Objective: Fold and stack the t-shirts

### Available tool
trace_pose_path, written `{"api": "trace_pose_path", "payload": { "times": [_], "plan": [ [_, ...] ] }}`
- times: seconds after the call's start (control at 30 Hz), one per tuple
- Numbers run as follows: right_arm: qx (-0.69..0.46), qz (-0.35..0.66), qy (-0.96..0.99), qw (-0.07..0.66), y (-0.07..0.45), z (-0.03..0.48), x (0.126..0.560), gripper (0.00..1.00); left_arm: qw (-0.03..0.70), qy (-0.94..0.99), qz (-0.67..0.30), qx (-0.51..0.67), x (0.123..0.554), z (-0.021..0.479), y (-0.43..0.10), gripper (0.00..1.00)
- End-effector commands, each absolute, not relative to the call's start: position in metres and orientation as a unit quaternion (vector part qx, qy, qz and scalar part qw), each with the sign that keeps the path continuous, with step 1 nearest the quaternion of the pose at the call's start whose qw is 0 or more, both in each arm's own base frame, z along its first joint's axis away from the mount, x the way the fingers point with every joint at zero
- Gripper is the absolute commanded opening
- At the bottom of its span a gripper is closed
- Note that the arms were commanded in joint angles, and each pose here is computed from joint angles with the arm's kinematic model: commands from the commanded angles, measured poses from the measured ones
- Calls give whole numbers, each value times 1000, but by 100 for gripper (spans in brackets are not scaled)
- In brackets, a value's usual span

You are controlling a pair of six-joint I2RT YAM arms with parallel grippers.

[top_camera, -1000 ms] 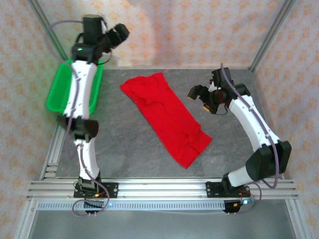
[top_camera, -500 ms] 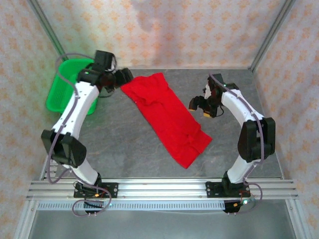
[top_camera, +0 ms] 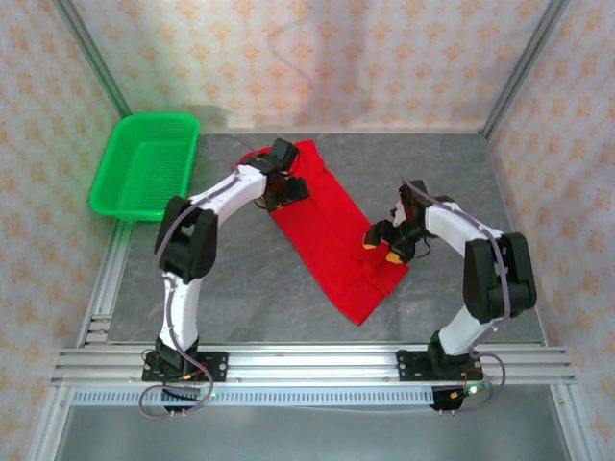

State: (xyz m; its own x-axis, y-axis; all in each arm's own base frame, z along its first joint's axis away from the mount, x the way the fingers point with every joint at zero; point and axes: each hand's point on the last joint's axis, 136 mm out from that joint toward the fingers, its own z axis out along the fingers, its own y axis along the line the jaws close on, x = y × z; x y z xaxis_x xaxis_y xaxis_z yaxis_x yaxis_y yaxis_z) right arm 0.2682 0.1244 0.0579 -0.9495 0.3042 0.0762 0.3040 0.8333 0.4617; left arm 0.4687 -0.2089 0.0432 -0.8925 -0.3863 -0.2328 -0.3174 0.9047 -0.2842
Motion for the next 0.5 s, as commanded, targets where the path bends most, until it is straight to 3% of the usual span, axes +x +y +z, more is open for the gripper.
{"api": "trace_pose_path", "payload": {
  "times": [0.0, 0.23, 0.47],
  "plan": [
    [206, 227, 952, 15, 115, 53, 256, 75, 179, 957, -98, -205, 495, 43, -208, 72],
    [252, 221, 942, 6, 114, 29, 239, 75, 170, 967, -65, -176, 524, 16, -213, 72],
    [247, 215, 944, -39, 145, 23, 200, 74, 183, 966, -73, -166, 558, 12, -210, 72]
  ]
}}
